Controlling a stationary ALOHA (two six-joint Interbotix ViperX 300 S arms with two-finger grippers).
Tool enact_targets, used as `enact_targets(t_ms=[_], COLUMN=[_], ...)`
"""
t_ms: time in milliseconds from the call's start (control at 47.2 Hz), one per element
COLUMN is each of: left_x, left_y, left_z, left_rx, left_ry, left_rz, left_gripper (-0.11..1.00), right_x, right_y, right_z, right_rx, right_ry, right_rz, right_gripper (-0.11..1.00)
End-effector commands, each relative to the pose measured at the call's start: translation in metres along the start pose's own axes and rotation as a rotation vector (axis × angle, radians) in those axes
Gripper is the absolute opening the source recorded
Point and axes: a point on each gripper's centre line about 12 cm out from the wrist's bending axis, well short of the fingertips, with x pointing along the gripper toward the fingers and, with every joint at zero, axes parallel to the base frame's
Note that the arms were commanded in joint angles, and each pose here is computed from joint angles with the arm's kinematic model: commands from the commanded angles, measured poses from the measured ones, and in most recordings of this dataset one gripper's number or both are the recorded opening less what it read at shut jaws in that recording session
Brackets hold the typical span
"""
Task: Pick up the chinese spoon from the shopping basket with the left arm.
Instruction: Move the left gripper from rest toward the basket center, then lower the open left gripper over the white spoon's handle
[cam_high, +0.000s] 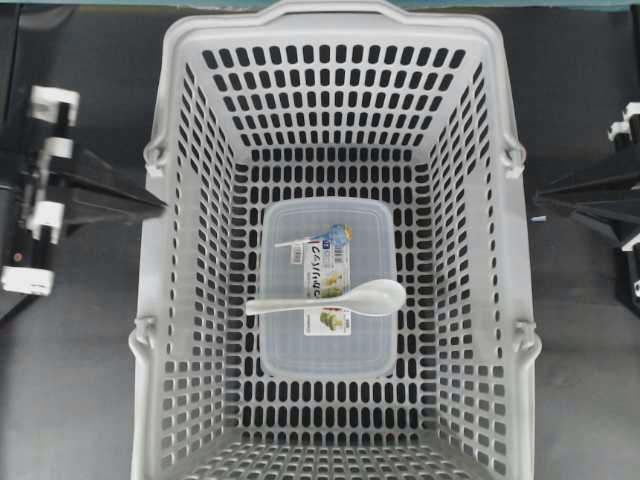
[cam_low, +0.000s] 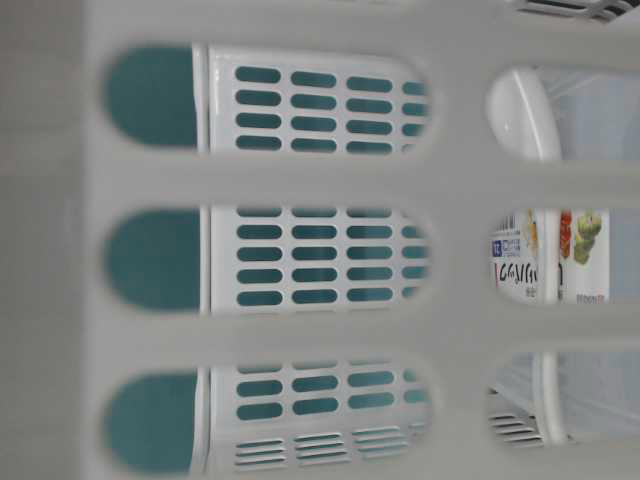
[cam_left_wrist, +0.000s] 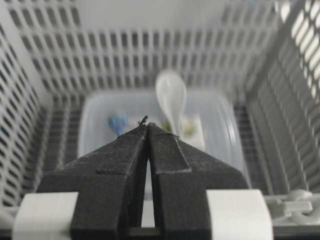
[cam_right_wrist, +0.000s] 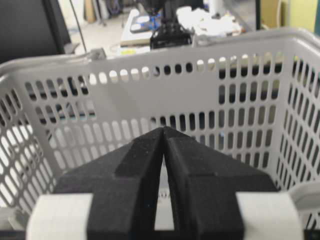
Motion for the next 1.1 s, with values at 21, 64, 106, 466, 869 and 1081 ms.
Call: enact_targets(t_ms=[21, 64, 106, 466, 869, 1081], left_x=[0.016, 0.024, 0.030, 0.088, 0.160, 0.190], left_y=[-0.007, -0.009, -0.010, -0.018, -0.025, -0.036], left_z=[0.022, 0.025, 0.028, 0.040, 0.030, 0.014], left_rx=[0.012, 0.008, 0.009, 0.019, 0.040, 0.051], left_ry=[0.069, 0.089, 0.104, 0.253, 0.465, 0.605], left_rz=[-0.019, -0.023, -0.025, -0.030, -0.027, -0.035], left_gripper=[0.00, 0.00, 0.00, 0.00, 0.35, 0.88], right_x=[0.002, 0.002, 0.002, 0.002, 0.002, 0.002], right_y=[0.001, 0.001, 0.001, 0.005, 0.007, 0.007], right_z=[0.003, 0.004, 0.004, 0.004, 0.007, 0.008], right_rx=[0.004, 0.006, 0.006, 0.003, 0.000, 0.000], right_ry=[0.022, 0.031, 0.038, 0.068, 0.044, 0.035], right_rz=[0.001, 0.000, -0.001, 0.014, 0.025, 0.026], right_gripper=[-0.01, -0.01, -0.01, 0.33, 0.70, 0.70])
